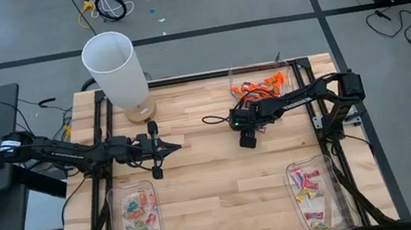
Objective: Sort candy
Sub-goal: Put the pink candy into the bottom right transparent bin
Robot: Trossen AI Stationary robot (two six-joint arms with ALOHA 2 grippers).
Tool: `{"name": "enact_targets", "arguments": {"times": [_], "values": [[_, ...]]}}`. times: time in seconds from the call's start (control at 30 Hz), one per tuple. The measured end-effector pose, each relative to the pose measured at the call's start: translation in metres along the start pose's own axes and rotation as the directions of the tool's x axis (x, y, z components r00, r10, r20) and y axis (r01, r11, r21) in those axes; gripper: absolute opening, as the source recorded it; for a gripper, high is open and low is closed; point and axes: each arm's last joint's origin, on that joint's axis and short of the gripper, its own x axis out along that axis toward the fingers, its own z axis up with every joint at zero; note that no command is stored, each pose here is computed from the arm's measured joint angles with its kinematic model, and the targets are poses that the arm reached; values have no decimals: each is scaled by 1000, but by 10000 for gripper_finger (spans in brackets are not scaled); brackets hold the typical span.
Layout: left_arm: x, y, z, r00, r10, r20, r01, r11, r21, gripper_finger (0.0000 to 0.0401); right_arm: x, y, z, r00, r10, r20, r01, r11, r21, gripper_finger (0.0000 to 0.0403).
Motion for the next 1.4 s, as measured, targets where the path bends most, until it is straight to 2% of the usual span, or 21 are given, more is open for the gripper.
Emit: {"name": "enact_targets", "arguments": {"times": [0.2,0.43,0.67,0.8,1.0,1.4], "values": [[0,0,0,1000,0,0,0,1000,0,5,0,-1,0,1000,17,0,-17,1000,4,167],[0,0,0,1000,0,-2,0,1000,0,5,2,-4,1,996,86,-8,-85,996,30,101],[0,0,-1,1000,-1,-8,1,1000,1,5,1,-4,1,994,106,-10,-105,993,54,48],[0,0,-1,1000,-2,-10,2,1000,9,5,-1,-4,4,994,109,-15,-107,991,82,45],[0,0,-3,1000,-4,-31,7,996,85,5,-2,0,5,994,113,-11,-110,983,145,44],[0,0,-2,1000,-3,-20,5,991,134,5,-10,34,1,981,192,-4,-182,937,297,43]]}}
